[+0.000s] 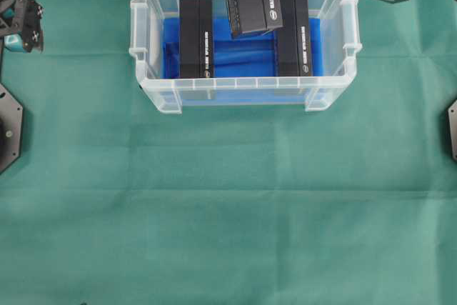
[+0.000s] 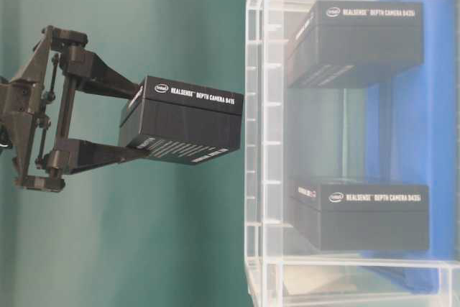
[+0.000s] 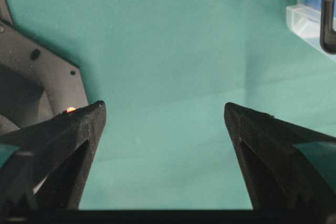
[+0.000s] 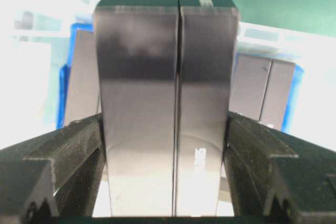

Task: Take out the box from the case.
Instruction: 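Lift the middle black box up out of the bin with the right gripper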

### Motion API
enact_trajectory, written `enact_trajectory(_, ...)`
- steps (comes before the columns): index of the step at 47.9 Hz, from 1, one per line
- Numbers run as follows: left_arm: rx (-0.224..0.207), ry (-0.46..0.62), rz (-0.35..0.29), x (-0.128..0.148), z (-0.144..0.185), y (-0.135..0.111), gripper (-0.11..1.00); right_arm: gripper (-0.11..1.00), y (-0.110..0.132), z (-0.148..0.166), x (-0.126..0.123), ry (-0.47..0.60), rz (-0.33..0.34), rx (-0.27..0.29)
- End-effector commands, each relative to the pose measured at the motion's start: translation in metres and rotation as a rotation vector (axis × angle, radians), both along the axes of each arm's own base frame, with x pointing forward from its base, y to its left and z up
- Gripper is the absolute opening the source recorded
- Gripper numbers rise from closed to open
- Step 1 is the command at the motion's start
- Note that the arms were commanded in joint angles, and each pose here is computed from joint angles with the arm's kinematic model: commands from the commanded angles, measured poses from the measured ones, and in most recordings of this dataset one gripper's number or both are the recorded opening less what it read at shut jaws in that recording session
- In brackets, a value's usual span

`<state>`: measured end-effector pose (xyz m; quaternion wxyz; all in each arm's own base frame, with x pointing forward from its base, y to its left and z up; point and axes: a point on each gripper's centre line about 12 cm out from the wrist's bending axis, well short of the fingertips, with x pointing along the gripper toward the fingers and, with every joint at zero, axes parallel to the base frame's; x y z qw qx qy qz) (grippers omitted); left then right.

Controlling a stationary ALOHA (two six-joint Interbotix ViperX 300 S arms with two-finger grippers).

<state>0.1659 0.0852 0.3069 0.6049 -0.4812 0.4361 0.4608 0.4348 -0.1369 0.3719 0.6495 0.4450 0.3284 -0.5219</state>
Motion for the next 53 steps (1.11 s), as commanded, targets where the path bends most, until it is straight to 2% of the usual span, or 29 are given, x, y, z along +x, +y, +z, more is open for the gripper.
enact_trajectory(1, 0.008, -0.01, 0.003, 0.0, 0.0036, 0.0007, 0.99, 0.68, 0.0039, 0.0334, -0.012, -0.079, 0.006, -0.027)
enact_trajectory(53, 0.002, 0.003, 0.002, -0.0027, 0.0035, -0.0006, 0.99, 0.68, 0.0099, 0.0346, -0.0116, -0.078, 0.018, -0.027)
